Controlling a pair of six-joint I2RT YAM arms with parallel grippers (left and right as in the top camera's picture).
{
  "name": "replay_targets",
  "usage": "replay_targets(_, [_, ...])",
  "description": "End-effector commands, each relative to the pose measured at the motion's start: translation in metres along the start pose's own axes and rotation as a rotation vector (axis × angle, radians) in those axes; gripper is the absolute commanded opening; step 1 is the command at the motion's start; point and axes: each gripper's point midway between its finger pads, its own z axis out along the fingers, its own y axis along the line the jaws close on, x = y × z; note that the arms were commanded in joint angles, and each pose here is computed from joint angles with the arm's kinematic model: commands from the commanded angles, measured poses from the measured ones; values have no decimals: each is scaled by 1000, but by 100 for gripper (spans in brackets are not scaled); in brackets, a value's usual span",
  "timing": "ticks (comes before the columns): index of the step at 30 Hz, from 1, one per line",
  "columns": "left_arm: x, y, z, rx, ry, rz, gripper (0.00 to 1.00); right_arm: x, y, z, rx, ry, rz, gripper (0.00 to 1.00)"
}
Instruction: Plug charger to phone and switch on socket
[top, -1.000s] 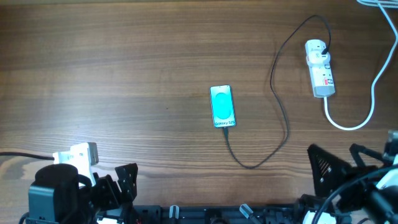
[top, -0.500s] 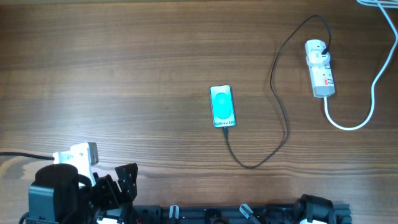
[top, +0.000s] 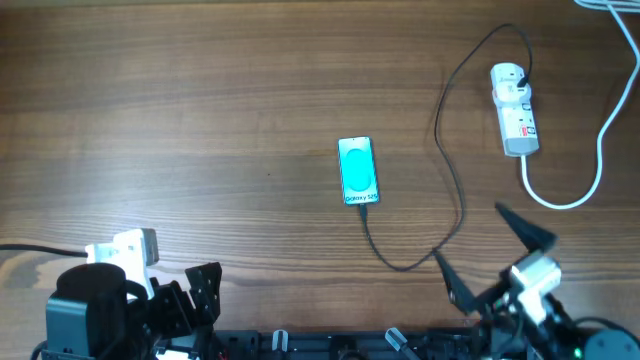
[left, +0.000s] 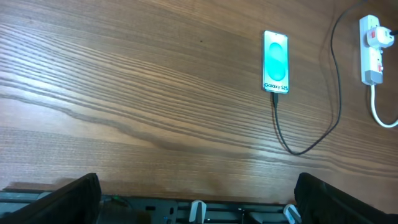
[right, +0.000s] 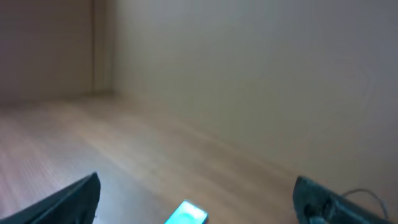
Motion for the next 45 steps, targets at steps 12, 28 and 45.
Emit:
replay_targets(12, [-1, 0, 0, 1, -4, -6, 100, 127, -55, 47, 246, -31, 273, 100])
replay_targets(28, [-1, 0, 0, 1, -4, -7, 100, 144, -69, 42, 344, 25, 296, 100])
replay_targets(45, [-77, -10, 46, 187, -605, 17, 100, 144, -69, 42, 344, 25, 296, 100])
